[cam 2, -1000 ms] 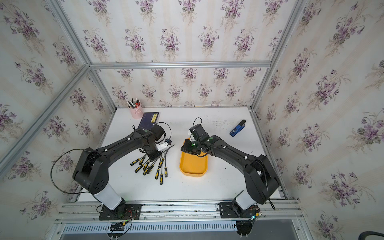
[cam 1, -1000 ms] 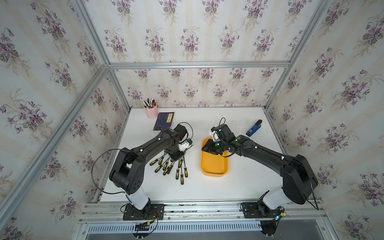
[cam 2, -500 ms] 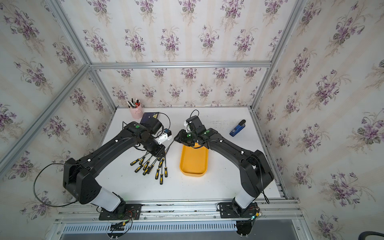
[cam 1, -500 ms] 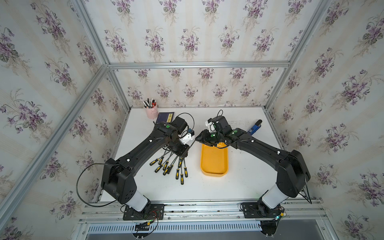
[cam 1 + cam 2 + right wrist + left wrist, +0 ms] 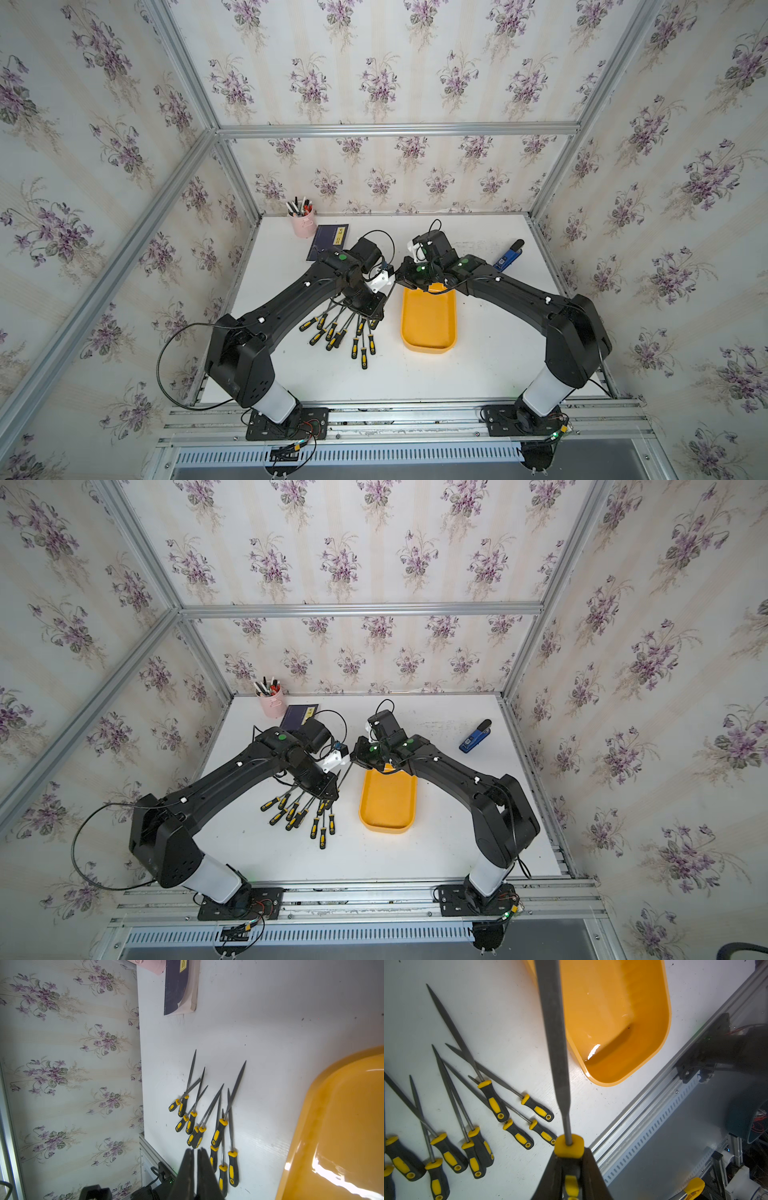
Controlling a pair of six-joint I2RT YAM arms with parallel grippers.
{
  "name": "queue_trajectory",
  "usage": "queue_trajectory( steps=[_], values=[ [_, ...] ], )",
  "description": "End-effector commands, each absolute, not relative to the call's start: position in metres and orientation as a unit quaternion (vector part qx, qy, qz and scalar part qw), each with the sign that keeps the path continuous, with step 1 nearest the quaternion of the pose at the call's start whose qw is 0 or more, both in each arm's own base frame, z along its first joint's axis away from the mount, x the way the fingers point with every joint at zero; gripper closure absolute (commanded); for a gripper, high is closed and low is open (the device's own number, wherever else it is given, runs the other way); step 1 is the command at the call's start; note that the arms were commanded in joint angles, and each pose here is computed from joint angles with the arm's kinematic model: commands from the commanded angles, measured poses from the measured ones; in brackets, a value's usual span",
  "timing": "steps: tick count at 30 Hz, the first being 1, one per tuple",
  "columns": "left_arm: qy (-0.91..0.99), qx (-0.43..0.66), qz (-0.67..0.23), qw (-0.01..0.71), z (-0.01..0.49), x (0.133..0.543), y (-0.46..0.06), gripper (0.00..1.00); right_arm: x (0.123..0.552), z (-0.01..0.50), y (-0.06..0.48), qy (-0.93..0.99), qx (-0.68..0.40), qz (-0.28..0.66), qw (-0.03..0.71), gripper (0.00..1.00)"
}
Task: Put the file tool into the storage box
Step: Place the file tool in the storage box.
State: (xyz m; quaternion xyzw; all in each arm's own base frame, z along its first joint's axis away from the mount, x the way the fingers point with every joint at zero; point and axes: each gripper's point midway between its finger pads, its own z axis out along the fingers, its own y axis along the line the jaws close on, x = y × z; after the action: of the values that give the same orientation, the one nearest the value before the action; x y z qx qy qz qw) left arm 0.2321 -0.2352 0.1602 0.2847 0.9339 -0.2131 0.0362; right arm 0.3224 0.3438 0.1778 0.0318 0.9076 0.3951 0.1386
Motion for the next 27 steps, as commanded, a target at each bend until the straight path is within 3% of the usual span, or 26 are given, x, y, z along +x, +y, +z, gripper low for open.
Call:
queue_trajectory(
  steps=[1, 5, 9, 13, 22, 27],
  values=[
    [0.926, 0.280, -0.250, 0.029, 0.173, 0.229, -0.247, 0.83, 0.316, 0.177, 0.326, 0.928, -0.005, 0.341, 0.150, 1.00],
    [0.914, 0.262, -0.306, 0.047, 0.195, 0.235, -0.264, 0.42, 0.311, 0.182, 0.298, 0.945, -0.029, 0.284, 0.158, 1.00],
    [0.906, 0.237, -0.342, 0.080, 0.224, 0.248, -0.268, 0.10, 0.311, 0.181, 0.254, 0.960, -0.044, 0.235, 0.146, 1.00],
    [0.911, 0.206, -0.339, 0.114, 0.237, 0.269, -0.253, 0.02, 0.306, 0.167, 0.228, 0.974, -0.068, 0.179, 0.124, 1.00],
    [0.929, 0.188, -0.303, 0.099, 0.208, 0.284, -0.238, 0.01, 0.332, 0.117, 0.188, 0.990, -0.044, 0.090, 0.094, 1.00],
    [0.932, 0.181, -0.299, 0.095, 0.197, 0.285, -0.231, 0.01, 0.336, 0.101, 0.186, 0.992, -0.044, 0.087, 0.079, 1.00]
  ],
)
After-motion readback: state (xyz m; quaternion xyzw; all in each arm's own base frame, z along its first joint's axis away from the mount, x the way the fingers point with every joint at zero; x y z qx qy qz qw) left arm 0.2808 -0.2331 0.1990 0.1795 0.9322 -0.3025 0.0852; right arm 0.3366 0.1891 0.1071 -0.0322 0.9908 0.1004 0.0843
